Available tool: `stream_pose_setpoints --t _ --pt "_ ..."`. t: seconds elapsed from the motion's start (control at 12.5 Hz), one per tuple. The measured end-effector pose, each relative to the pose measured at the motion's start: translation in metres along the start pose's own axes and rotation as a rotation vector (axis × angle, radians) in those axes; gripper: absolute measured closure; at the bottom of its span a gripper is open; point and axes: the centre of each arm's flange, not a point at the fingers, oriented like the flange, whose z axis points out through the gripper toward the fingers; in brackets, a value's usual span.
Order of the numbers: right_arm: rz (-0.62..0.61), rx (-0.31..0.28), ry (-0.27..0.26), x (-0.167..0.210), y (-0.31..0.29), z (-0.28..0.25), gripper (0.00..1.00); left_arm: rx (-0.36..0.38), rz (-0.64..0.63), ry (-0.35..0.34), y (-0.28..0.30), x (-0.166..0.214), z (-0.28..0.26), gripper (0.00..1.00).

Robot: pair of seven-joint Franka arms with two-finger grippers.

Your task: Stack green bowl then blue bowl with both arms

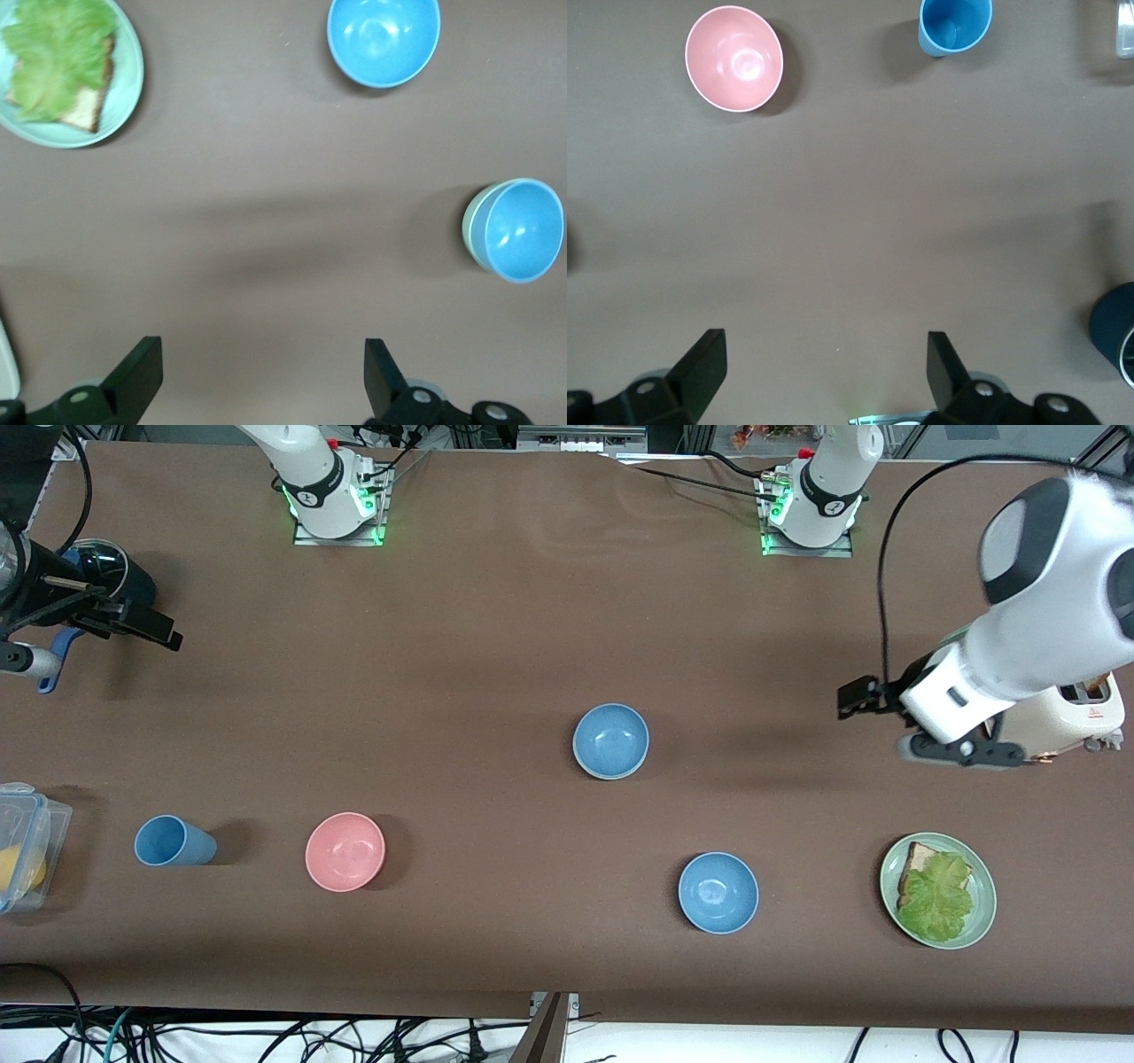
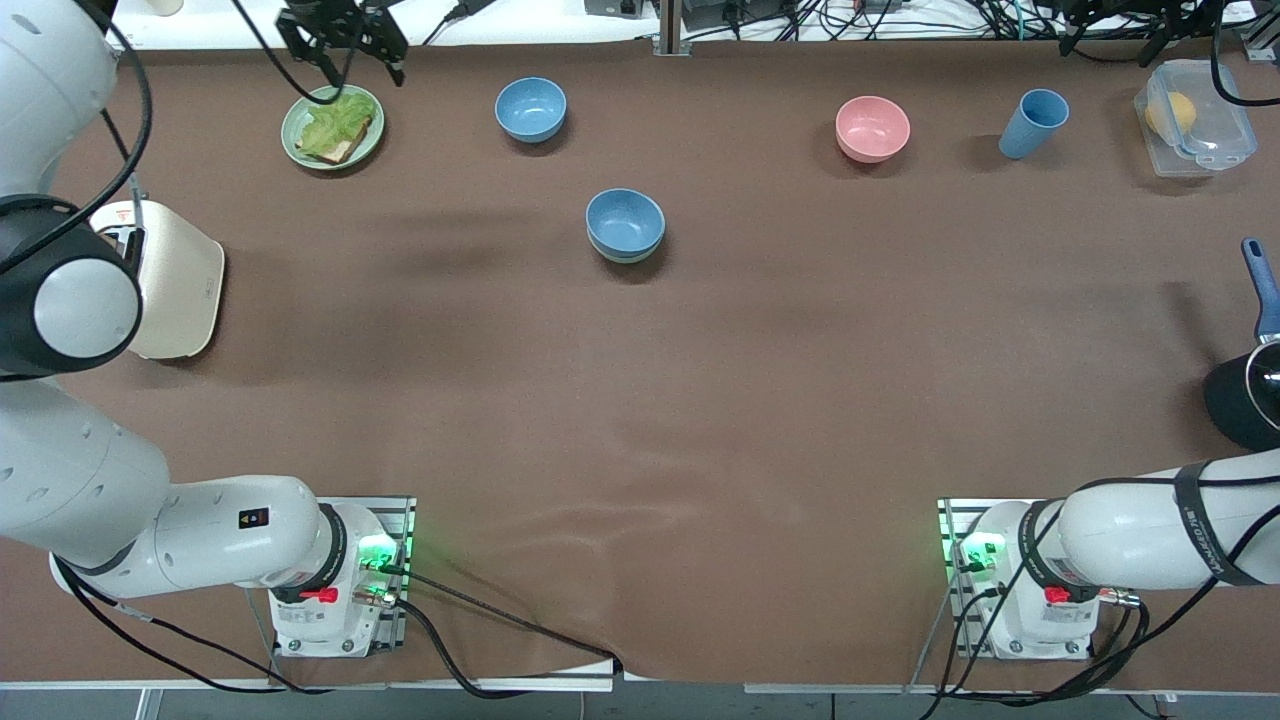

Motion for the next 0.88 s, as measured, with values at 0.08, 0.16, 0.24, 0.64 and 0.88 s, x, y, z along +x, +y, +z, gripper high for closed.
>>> stream_pose_setpoints --t 0.08,0.16,0.24,0.64,0.88 --pt "0.0 0.0 0.0 0.0 0.0 0.0 0.0 0.008 -0.005 -0.009 -0.004 -0.009 -0.011 0.0" --pt "0.0 0.0 0.0 0.0 0.0 0.0 0.0 0.013 -0.01 -0.002 -0.006 -0.016 -0.02 0.0" --pt "0.0 0.0 0.0 0.0 0.0 0.0 0.0 0.018 -0.013 0.016 -0.007 -0.022 -0.032 0.0" --pt "-0.002 0.0 0.001 0.0 -0.001 0.0 0.0 0.049 -0.022 0.052 -0.041 -0.052 -0.052 0.0" --pt "-0.002 0.0 0.0 0.0 -0.001 0.0 0.0 0.053 -0.012 0.041 -0.036 -0.06 -0.042 0.0"
